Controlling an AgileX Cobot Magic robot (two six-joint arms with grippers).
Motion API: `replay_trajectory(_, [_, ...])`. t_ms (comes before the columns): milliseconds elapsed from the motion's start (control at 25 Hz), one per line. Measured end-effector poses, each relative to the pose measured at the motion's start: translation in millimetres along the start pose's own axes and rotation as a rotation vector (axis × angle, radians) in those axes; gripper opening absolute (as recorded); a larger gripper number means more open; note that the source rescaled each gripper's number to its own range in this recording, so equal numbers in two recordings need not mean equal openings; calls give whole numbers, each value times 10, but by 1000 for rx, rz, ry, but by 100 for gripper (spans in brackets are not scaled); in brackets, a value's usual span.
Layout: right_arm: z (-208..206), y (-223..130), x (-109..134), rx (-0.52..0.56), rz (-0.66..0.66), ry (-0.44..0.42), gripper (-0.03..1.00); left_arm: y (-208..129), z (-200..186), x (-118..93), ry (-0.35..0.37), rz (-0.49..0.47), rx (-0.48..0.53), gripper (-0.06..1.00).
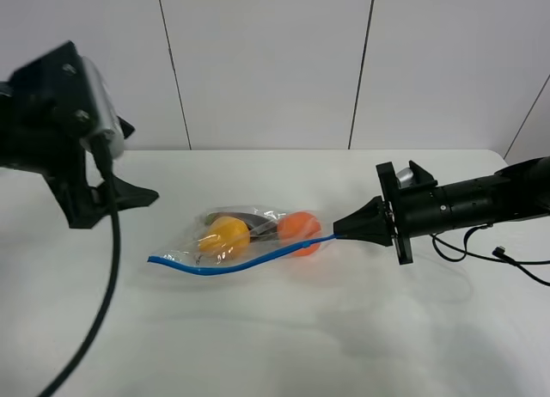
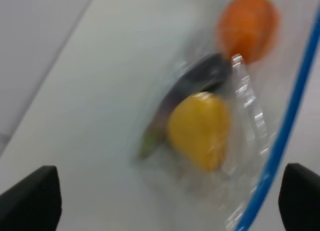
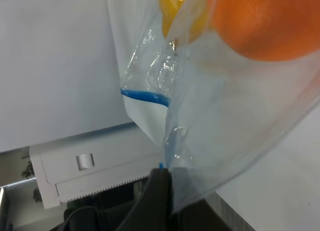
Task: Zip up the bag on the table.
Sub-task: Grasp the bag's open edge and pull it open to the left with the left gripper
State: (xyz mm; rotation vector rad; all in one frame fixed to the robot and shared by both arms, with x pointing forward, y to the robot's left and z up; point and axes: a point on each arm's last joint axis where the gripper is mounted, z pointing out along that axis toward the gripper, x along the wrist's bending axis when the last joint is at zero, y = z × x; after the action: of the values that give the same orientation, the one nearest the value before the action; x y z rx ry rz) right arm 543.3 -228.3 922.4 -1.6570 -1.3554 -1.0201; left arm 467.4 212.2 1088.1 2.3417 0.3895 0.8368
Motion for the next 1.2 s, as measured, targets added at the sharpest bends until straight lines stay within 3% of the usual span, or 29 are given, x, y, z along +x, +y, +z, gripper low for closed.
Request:
replay_trajectory(400, [0, 5, 5, -6, 3, 5, 0, 515, 572, -920, -102, -32, -183, 100])
replay_trajectory(600, [0, 6, 6, -7, 4, 6, 0, 632, 1020, -1246, -28, -4, -235, 100])
replay_trajectory(880, [0, 7, 8, -8, 5, 9, 0, 462, 1566, -1425, 108, 26, -215, 100])
replay_trajectory(1040, [0, 7, 8, -8, 5, 8, 0, 353, 1738, -1491, 133, 39, -188, 99])
replay_trajectory(1200, [0, 8, 8, -8, 5, 9, 0, 294, 1819, -1528, 142, 48, -174, 79])
